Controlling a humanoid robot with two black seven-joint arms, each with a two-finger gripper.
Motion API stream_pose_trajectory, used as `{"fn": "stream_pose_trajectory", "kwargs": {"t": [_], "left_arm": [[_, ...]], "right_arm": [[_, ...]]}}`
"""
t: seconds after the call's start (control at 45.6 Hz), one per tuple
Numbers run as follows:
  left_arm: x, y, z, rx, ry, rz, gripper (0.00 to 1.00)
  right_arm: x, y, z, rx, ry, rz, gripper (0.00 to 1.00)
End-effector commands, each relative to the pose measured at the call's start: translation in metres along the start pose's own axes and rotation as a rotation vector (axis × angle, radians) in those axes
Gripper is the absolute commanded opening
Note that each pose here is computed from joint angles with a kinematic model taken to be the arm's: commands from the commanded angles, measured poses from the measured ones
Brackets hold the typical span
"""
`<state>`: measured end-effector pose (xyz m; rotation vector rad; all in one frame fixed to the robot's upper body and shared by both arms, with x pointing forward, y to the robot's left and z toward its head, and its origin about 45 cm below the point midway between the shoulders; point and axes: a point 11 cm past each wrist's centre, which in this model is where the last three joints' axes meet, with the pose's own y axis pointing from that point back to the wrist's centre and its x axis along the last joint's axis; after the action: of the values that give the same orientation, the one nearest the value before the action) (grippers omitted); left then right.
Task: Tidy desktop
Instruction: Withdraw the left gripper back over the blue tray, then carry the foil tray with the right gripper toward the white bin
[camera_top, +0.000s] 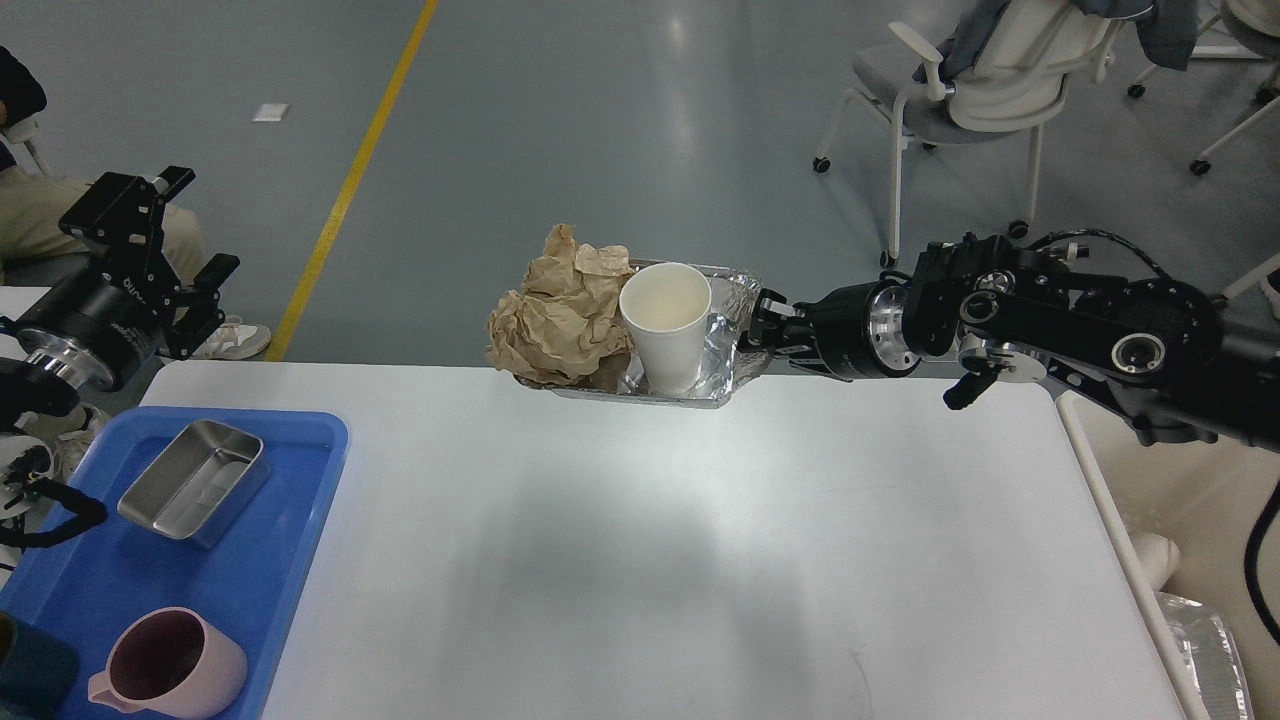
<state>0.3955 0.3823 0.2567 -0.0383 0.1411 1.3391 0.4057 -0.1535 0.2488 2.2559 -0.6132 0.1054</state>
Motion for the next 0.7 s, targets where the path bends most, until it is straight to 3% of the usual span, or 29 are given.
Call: {"fn": "stream_pose_trajectory", "kwargs": {"t": [0.0,0.679], "left_arm": [[-0.013,-0.002,-0.006,-0.052,0.121,-0.028,0.97],[-0.063,-0.001,-0.040,-0.312,0.640,-0.051,0.97]], "right_arm": [[0.005,0.004,0.003,-0.003,-0.005,0.013,0.00],[0.014,0.018,0.007,-0.001,-0.015,0.041,0.00]]}}
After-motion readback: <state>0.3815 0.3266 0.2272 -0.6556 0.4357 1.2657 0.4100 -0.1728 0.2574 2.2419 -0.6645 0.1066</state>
